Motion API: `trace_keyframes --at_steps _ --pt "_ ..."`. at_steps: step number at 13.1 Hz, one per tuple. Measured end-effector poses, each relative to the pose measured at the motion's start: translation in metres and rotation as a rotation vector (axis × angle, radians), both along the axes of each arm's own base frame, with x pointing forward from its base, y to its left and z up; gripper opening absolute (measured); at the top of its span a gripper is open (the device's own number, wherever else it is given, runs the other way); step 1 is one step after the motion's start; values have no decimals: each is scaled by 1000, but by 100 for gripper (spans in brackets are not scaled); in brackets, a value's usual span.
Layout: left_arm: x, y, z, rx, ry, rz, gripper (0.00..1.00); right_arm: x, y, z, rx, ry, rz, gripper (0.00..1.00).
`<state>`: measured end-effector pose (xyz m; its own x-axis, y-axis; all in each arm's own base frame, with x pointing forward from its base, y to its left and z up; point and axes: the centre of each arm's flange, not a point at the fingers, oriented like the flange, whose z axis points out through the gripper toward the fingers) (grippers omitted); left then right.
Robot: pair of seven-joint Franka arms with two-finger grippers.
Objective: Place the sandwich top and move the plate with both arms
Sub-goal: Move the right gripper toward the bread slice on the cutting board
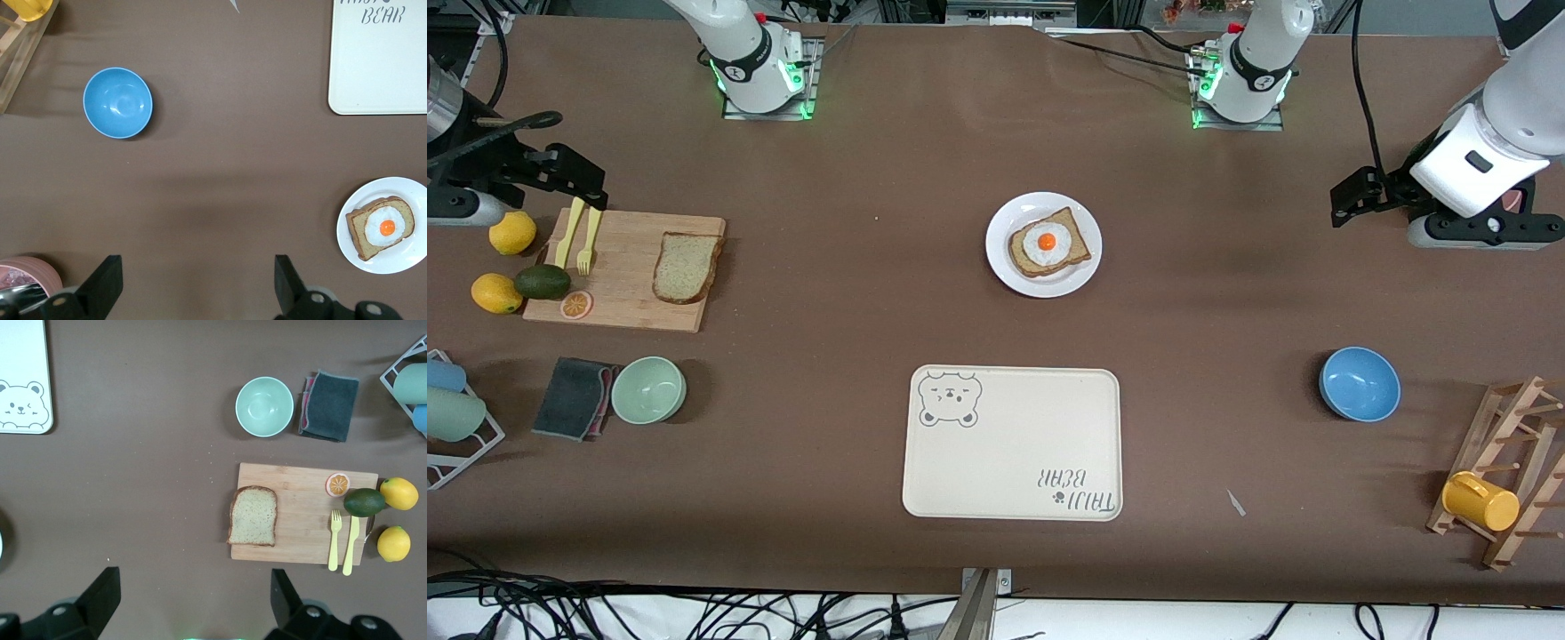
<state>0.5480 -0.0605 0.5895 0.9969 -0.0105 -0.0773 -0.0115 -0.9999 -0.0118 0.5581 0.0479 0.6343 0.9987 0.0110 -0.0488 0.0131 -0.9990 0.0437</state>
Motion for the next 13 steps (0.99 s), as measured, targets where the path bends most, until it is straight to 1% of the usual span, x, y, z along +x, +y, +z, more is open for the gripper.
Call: trace_keyframes --at_steps 3,6,10,13 --pt "1 3 -1 0 2 5 100 2 0 1 2 -14 10 100" --pt "1 7 -1 0 2 12 100 2 0 2 3 -18 13 100" --pt "1 8 -1 0 2 15 100 2 0 -7 1 1 11 100" --pt "1 8 -1 0 2 15 100 2 0 -8 1 2 10 100"
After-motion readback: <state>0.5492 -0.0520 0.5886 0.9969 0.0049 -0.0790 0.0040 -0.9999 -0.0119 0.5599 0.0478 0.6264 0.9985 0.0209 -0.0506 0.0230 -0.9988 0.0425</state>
